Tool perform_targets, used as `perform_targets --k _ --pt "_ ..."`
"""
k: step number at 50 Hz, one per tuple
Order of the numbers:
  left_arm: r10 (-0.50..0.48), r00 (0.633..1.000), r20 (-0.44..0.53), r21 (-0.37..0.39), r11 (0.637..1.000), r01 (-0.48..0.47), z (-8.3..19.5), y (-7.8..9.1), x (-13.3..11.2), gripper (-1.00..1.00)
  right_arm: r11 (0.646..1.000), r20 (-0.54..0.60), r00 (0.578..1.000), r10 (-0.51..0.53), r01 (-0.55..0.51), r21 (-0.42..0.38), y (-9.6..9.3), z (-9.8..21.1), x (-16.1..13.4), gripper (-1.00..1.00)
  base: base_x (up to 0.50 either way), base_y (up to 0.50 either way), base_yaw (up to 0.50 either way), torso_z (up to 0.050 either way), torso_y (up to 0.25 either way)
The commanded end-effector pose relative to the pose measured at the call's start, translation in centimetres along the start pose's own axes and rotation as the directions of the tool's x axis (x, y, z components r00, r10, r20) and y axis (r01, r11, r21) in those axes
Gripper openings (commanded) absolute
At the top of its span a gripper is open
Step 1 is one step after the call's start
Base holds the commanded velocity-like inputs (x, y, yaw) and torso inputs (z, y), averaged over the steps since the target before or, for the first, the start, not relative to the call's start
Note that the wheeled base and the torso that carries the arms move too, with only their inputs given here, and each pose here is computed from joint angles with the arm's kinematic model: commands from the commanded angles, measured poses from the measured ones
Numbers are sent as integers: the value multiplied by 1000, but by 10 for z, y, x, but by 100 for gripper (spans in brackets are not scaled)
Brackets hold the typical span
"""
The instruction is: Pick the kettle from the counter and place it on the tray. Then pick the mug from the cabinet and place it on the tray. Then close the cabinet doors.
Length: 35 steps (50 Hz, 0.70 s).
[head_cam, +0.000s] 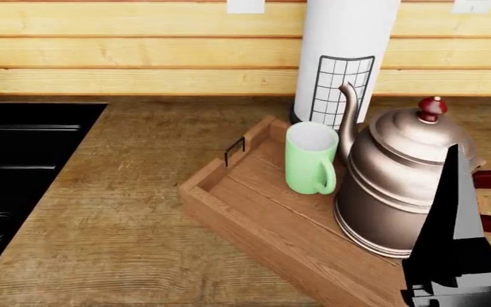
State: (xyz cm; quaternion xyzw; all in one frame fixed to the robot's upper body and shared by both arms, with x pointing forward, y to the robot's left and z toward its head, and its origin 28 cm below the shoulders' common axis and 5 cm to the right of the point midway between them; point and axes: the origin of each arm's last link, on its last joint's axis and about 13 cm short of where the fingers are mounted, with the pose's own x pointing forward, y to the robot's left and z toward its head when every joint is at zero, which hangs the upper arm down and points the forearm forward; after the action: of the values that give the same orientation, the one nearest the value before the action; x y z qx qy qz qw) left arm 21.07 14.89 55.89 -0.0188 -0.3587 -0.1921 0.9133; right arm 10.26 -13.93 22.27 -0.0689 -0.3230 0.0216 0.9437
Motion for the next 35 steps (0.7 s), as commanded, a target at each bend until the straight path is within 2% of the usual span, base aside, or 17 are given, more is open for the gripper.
perform_targets --k 1,3,7,10,12,14,17,21,29,35 --pt "44 996 83 -12 999 -43 -11 8 -112 100 990 19 991 -136 135 40 -3 2 -1 100 0 0 0 0 0" --pt "58 992 110 -13 998 -57 -20 9 -134 100 985 74 982 -172 172 16 -8 1 2 100 0 0 0 0 0" --pt "65 989 132 -27 998 -62 -37 9 -174 100 982 77 979 -190 190 0 -9 1 5 100 0 0 0 0 0" --pt "76 988 137 -34 997 -72 -46 8 -200 100 984 79 982 -174 176 -19 -9 0 5 100 0 0 0 0 0" --pt "75 985 155 -5 997 -76 -53 9 -219 100 983 83 981 -174 179 -50 -10 -1 6 100 0 0 0 0 0" --pt "90 986 138 3 996 -91 -61 12 -234 100 988 81 986 -147 151 -44 -9 -2 2 100 0 -31 0 0 0" --pt "123 984 126 -20 992 -122 -62 20 -249 100 989 80 986 -147 149 -23 -9 0 3 100 2 -327 0 0 0" --pt "131 986 101 -67 990 -125 -66 20 -262 100 991 78 988 -133 135 -9 -8 0 2 100 3 -500 0 0 0" --pt "187 978 95 -90 980 -178 -69 27 -269 100 993 75 990 -116 117 -3 -9 2 6 100 3 -500 0 0 0" --pt "176 981 77 -106 980 -168 -70 27 -273 100 993 84 990 -116 117 -6 -9 3 8 100 3 -500 0 0 0"
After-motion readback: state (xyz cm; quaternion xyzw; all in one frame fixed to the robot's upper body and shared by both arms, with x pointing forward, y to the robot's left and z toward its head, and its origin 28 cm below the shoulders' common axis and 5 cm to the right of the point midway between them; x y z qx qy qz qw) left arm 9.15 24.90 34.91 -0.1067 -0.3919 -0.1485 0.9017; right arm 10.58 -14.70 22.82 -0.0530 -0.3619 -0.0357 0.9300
